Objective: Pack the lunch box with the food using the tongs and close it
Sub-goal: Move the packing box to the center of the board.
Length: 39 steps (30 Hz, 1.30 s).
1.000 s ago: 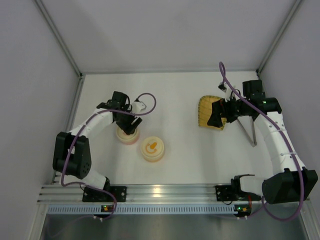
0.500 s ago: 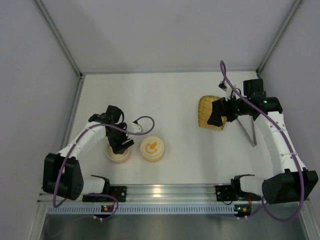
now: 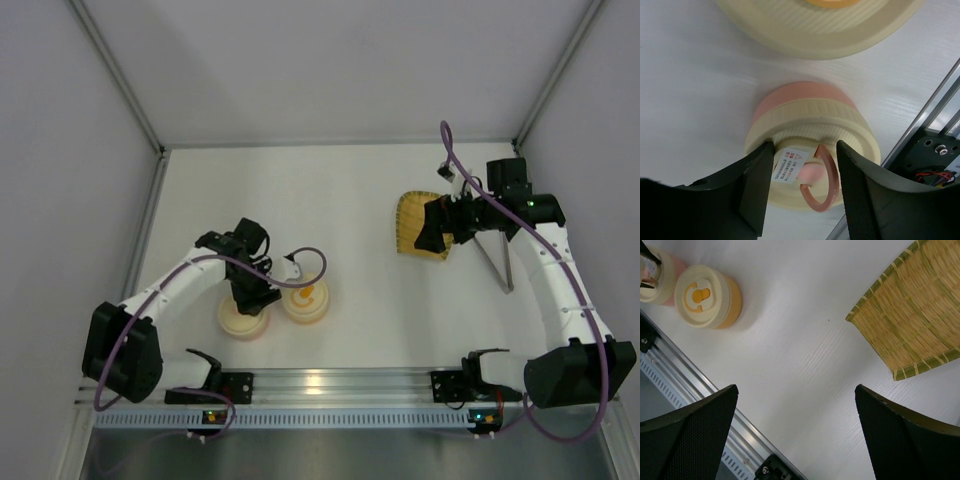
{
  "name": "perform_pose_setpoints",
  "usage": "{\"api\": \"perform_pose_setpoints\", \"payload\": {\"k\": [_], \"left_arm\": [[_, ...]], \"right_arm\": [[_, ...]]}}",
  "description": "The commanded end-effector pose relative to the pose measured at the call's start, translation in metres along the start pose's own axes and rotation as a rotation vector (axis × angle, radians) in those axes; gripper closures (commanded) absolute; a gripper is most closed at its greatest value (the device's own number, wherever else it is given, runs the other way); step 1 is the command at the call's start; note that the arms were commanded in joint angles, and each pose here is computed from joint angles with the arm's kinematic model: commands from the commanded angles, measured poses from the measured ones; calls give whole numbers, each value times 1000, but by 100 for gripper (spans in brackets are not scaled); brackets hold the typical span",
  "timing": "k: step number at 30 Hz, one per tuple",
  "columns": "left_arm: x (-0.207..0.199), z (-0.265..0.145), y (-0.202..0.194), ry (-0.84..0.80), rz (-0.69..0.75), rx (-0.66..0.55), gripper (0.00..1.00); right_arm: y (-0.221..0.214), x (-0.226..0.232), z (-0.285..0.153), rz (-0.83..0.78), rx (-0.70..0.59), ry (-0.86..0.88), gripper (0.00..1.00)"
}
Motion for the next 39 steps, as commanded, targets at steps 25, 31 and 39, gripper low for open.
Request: {"api": "perform_pose_setpoints", "payload": {"k": [25, 31, 39], "left_arm": [[19, 30, 91, 82, -48, -146, 38], [20, 22, 93, 94, -53, -149, 35], [8, -34, 97, 124, -50, -201, 22]], "right_arm": [[11, 3, -14, -26, -50, -11, 1], [13, 3, -13, -24, -51, -4, 1], [13, 4, -14, -24, -52, 2, 1]]}}
Point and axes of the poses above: each gripper's point midway between its finger pads, its own z axis out along the fingers, its own x axis along the line the jaws close on, y = z × x, the point moved 1 cm from there along -z, back along the fingers
